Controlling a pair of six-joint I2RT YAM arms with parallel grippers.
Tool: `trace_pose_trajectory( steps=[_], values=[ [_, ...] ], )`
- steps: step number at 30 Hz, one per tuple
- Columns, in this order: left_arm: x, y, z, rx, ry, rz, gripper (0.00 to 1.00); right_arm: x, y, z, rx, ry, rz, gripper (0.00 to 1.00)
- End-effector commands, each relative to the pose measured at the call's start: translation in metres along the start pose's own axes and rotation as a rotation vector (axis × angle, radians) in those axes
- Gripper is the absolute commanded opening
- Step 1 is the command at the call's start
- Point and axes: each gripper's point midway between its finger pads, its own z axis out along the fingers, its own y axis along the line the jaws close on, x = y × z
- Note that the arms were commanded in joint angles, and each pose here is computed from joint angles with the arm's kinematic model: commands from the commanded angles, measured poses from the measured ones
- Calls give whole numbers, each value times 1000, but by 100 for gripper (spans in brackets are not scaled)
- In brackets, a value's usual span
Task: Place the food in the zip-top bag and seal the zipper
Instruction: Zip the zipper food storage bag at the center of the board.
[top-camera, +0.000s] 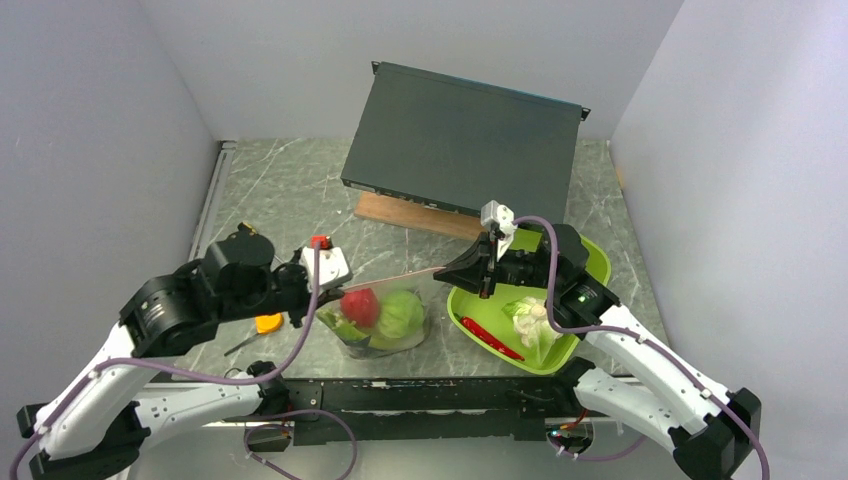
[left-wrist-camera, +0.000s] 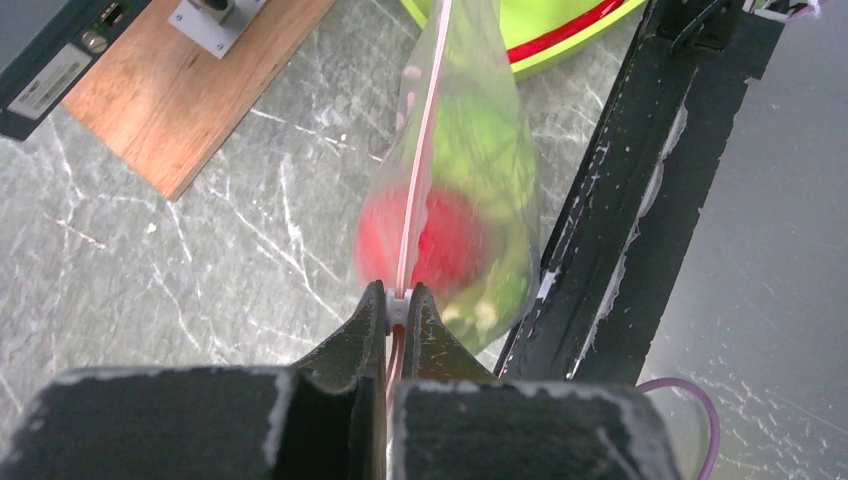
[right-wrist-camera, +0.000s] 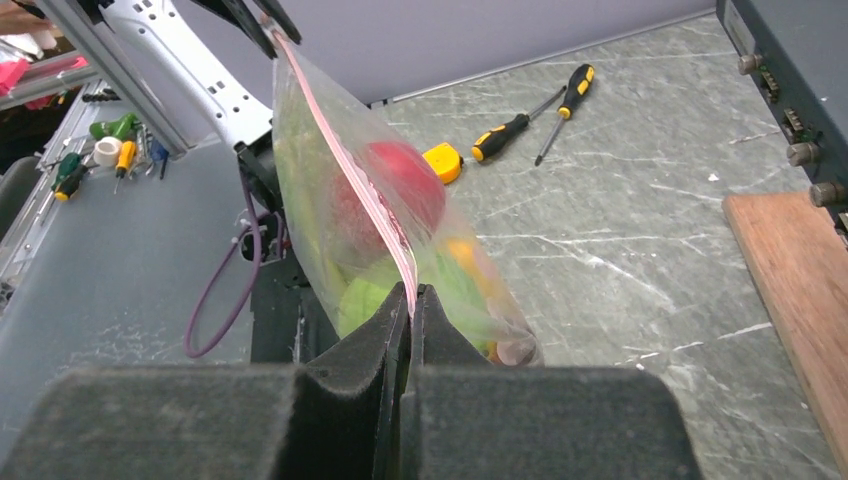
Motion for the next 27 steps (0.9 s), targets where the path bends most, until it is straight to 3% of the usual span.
trace_pose_trajectory(
  steps=[1, 13, 18, 22, 24, 25, 27],
  values=[
    [26, 7, -27, -90, 51, -51, 0, -10, -13, -9, 79, -30, -23, 0],
    [39, 4, -45, -120, 29, -87, 0, -13, -18, -9, 78, -23, -15, 0],
    [27, 5, -39, -113, 7, -113, 0, -17, -13, -8, 50, -5, -30, 0],
    [9, 5, -35, -102, -52, -124, 6, -20, -9, -9, 35, -16, -64, 0],
    [4, 4, -34, -90, -67, -120, 12, -22, -7, -9, 20, -21, -75, 0],
    [3, 4, -33, -88, -66, -124, 20, -22, -5, -8, 12, -22, -78, 0],
    [4, 2, -31, -77, -61, -126, 48, -24, -3, -9, -1, -30, -91, 0]
  ],
)
